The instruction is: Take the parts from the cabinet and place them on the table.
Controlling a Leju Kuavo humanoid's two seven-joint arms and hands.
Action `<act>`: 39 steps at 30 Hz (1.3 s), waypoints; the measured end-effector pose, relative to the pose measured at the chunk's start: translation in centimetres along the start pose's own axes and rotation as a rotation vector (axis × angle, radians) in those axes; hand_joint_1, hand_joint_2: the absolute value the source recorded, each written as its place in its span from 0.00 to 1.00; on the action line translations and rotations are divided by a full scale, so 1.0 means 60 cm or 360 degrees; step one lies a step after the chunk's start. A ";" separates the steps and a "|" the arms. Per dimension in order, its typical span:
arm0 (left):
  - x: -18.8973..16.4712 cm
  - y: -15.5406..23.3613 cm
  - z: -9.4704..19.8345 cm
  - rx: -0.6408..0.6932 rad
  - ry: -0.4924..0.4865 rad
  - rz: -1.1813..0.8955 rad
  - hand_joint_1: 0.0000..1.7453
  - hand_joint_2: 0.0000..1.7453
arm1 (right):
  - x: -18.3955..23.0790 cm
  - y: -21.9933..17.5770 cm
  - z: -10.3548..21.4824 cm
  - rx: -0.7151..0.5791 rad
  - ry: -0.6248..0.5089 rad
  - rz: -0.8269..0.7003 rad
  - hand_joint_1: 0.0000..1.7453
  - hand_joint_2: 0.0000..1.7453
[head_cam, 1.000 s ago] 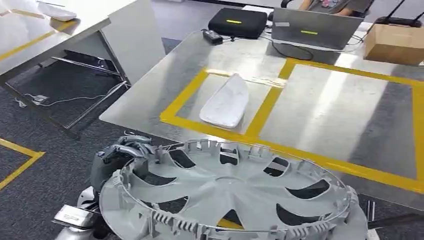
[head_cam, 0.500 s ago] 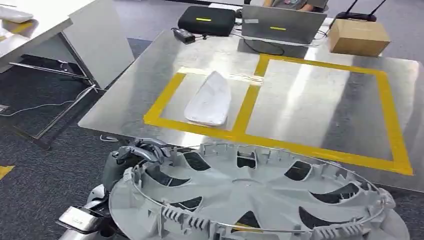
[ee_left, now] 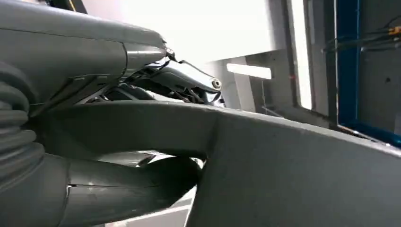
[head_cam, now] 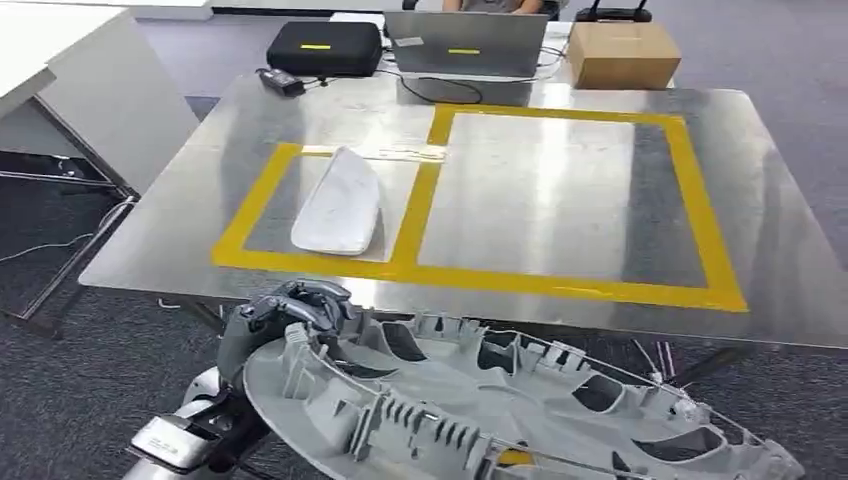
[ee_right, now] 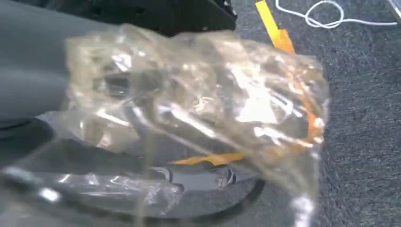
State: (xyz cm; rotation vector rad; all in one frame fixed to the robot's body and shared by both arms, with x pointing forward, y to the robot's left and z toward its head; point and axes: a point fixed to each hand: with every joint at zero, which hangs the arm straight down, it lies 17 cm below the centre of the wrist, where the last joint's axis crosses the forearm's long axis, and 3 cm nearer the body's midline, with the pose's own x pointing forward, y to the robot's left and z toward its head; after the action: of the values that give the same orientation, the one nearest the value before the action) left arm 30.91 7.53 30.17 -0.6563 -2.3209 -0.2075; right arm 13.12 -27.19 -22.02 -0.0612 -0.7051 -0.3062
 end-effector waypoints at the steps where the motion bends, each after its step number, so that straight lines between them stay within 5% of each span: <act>1: -0.001 -0.001 0.000 -0.0003 0.0003 -0.0003 1.00 1.00 | -0.001 0.000 0.000 0.0000 0.0003 0.0001 0.00 0.00; 39: -0.014 -0.029 -0.002 -0.0098 0.0030 -0.0079 1.00 1.00 | -0.002 0.009 0.001 0.0019 -0.0009 -0.0003 0.00 0.00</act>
State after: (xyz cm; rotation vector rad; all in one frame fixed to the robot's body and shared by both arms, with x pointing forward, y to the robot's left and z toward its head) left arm 30.64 5.67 29.76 -0.6250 -2.3223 -0.3077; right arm 13.18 -26.63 -22.00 -0.0499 -0.7127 -0.3035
